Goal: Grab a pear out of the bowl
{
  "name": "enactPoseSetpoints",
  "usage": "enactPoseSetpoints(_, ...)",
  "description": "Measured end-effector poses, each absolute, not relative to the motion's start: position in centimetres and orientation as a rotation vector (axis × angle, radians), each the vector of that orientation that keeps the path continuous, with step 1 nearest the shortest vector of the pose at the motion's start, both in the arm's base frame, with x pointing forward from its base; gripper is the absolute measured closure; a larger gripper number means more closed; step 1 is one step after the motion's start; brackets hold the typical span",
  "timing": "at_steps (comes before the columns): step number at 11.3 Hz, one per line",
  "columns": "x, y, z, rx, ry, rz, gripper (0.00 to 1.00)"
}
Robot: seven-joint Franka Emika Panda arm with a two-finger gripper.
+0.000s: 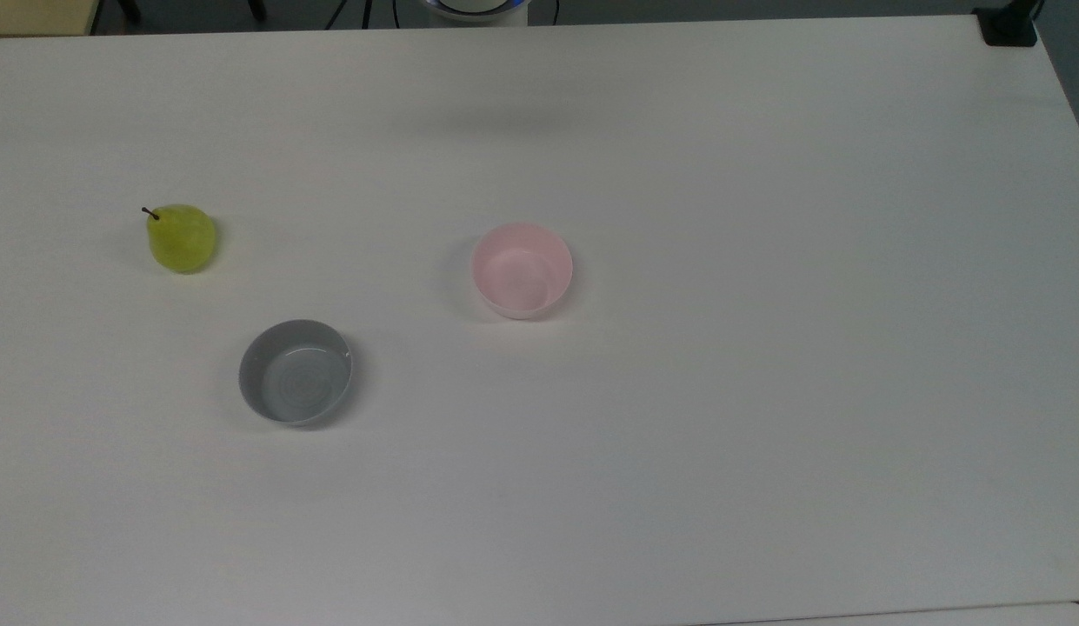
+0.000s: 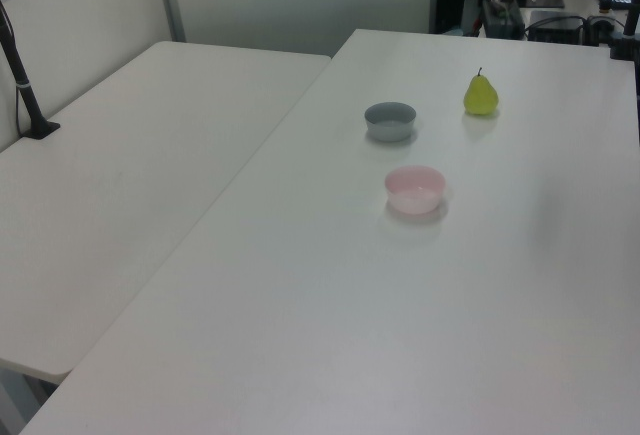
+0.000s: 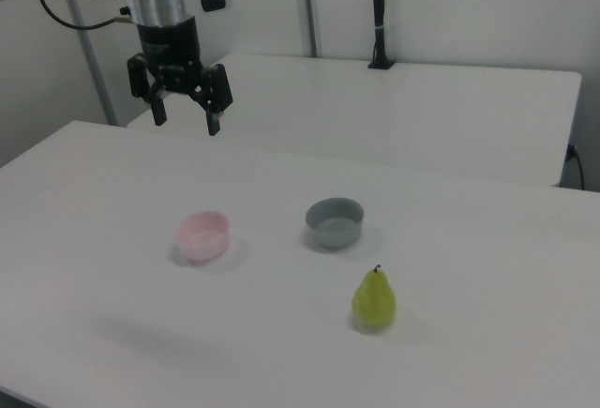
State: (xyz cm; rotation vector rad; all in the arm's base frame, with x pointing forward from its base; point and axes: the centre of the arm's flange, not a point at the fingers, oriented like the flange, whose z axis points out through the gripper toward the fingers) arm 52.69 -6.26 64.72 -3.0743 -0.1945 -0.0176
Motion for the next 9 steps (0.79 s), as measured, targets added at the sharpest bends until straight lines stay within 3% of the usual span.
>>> enactPoseSetpoints(5, 56.1, -5.0, 62.1, -3.074, -0.216, -0.133, 0.00)
enactPoseSetpoints(9, 56.6, -5.1, 61.7, -3.077, -0.170, -0.145, 0.00)
